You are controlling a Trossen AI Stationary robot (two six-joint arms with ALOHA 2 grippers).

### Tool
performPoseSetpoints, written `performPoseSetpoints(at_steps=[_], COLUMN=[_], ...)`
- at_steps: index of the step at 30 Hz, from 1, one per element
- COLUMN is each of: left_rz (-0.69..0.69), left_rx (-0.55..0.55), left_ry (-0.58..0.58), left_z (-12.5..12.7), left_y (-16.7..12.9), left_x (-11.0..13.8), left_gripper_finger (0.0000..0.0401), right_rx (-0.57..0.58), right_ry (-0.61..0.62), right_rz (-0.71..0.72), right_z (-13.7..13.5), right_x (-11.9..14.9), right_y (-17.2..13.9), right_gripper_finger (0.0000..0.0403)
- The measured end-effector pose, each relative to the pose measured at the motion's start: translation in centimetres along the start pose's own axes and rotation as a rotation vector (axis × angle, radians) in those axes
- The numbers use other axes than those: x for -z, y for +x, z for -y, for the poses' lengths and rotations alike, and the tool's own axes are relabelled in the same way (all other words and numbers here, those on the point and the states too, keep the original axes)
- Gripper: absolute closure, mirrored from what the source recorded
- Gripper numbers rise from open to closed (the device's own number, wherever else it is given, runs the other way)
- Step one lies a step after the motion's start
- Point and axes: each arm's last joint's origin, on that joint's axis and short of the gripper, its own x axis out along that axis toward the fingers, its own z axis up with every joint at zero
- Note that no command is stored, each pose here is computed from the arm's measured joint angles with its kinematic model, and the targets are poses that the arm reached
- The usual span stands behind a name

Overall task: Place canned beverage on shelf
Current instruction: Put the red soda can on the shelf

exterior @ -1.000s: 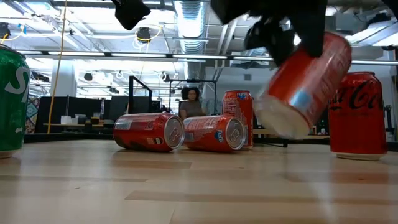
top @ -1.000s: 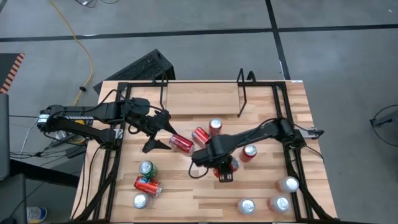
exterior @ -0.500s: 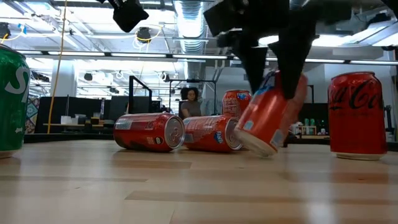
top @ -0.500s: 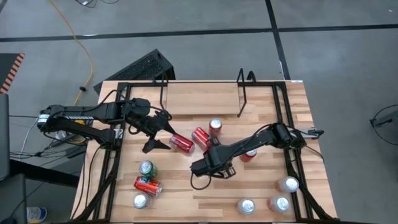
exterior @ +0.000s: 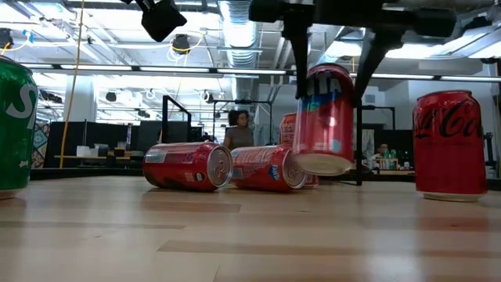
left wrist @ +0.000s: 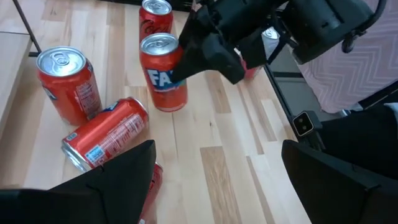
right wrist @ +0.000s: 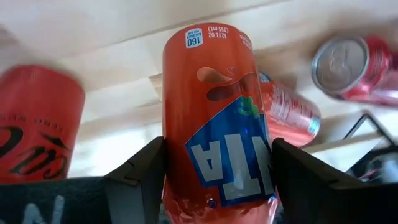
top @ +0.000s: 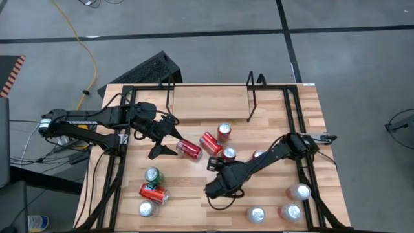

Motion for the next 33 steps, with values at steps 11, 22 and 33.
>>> performPoseSetpoints(at_steps=[11, 22, 33], left_rz=[0.001, 0.003, 0.006], left_rx=[-0.001, -0.002, -0.038], left_ry=[-0.011, 0.005, 0.008], left_z=[0.0, 0.0, -0.1], left_y=[0.0, 0.0, 0.0], left_x=[0.0, 0.0, 0.0], left_gripper_finger=[0.0067, 0.0067, 0.0067], right_rx=[0.176, 0.186, 0.221], right_ry=[-0.122, -0.212, -0.094], right_rz=[-0.205, -0.227, -0.2], right_z=[-1.9, -3.8, -3.8], right_x=[-3.1, -4.8, -5.2], right_y=[2.3, 3.0, 2.8], right_gripper_finger=[0.0163, 0.0163, 0.0163])
